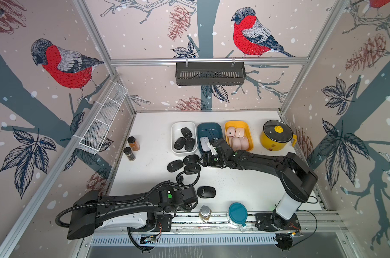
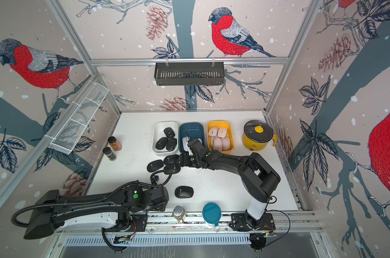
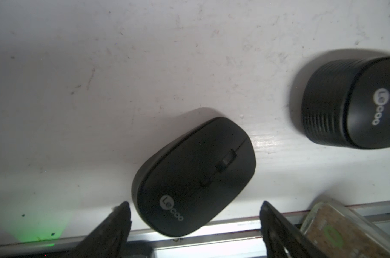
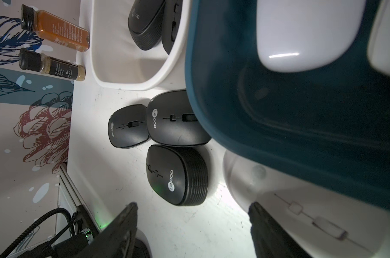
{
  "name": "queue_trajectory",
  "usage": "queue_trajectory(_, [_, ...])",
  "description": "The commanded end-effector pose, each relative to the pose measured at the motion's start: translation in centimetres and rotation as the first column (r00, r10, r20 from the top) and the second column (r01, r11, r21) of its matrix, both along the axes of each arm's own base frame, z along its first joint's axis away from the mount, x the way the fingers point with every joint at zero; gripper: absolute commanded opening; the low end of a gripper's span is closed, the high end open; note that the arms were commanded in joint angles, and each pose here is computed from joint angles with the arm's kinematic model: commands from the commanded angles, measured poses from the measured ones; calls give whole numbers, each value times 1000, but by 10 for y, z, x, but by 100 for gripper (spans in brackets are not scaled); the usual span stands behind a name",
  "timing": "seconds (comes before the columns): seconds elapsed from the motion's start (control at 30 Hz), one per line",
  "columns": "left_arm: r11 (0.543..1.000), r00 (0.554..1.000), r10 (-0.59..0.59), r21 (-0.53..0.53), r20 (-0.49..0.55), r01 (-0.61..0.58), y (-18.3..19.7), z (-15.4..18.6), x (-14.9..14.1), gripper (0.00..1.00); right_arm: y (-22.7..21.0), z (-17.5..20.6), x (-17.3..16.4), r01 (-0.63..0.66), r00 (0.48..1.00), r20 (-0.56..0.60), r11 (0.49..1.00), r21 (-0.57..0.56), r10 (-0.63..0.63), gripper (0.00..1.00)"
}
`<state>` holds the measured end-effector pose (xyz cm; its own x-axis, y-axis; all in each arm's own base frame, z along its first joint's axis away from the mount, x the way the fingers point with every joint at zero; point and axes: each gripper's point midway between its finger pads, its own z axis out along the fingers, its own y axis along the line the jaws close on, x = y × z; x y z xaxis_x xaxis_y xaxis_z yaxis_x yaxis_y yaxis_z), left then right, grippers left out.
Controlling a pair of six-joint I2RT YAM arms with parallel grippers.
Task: Place the mice by color into the storage box
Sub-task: Pick up the mouse from the center of the board.
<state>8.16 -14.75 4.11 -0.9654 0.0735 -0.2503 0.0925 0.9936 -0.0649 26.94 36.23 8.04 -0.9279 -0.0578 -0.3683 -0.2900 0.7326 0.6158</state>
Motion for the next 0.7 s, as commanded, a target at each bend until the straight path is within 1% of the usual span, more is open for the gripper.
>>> queue_trajectory(0.0, [999, 1000, 7, 52, 3, -7, 10, -2, 0, 91, 6, 4, 1, -8, 1000, 6, 1000, 26, 8, 79])
queue_trajectory(0.23, [994, 1000, -1, 106, -7, 1, 12, -9, 0, 92, 7, 5, 0, -13, 1000, 3, 1000, 28, 12, 79])
queue_trajectory(0.53, [993, 1000, -2, 117, -2, 2, 13, -14, 1, 92, 9, 5, -3, -18, 1000, -4, 999, 40, 18, 79])
queue_trajectory(0.67, [987, 1000, 9, 158, 8, -10, 18, -15, 3, 92, 9, 6, -3, -16, 1000, -4, 999, 43, 16, 79])
